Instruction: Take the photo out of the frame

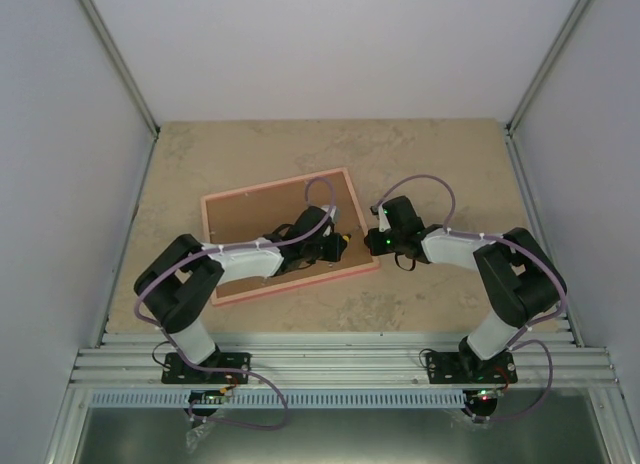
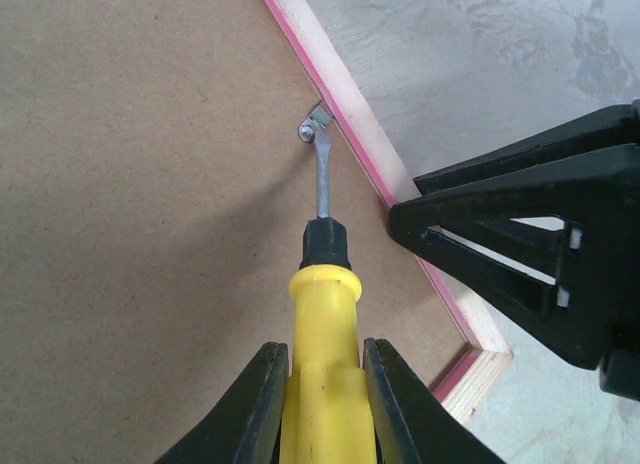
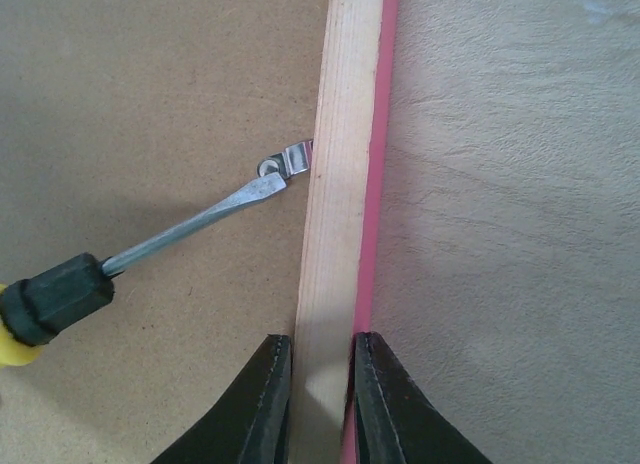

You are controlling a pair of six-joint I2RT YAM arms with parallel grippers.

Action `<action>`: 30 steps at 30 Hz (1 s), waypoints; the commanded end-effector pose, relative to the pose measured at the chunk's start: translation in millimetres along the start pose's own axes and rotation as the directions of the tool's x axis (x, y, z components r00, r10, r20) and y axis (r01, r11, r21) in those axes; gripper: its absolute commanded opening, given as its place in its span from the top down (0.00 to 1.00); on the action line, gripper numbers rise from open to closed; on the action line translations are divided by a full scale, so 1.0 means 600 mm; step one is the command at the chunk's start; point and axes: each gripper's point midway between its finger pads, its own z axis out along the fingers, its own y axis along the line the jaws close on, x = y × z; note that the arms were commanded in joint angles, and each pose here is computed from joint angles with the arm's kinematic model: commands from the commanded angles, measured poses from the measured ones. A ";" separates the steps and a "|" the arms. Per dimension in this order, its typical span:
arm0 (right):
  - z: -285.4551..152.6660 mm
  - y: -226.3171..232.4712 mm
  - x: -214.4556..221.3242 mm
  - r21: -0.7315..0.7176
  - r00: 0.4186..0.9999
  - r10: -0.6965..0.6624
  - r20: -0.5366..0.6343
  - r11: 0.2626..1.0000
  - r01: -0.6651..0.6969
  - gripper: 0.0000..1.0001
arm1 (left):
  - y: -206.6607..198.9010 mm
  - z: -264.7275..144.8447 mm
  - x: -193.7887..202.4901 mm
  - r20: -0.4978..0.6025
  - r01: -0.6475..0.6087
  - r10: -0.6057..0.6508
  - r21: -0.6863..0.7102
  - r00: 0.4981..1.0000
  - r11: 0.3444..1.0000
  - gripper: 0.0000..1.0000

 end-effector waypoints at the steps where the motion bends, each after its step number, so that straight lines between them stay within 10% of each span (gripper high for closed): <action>1: -0.001 0.005 0.014 -0.019 1.000 -0.014 -0.019 1.000 0.014 0.89 | -0.006 0.008 -0.013 0.020 0.012 -0.012 -0.004 1.000 1.000 1.00; 30: 0.000 -0.002 0.016 0.002 1.000 -0.010 -0.018 1.000 0.010 0.91 | 0.036 0.012 -0.024 0.084 0.093 -0.082 -0.134 0.993 0.987 1.00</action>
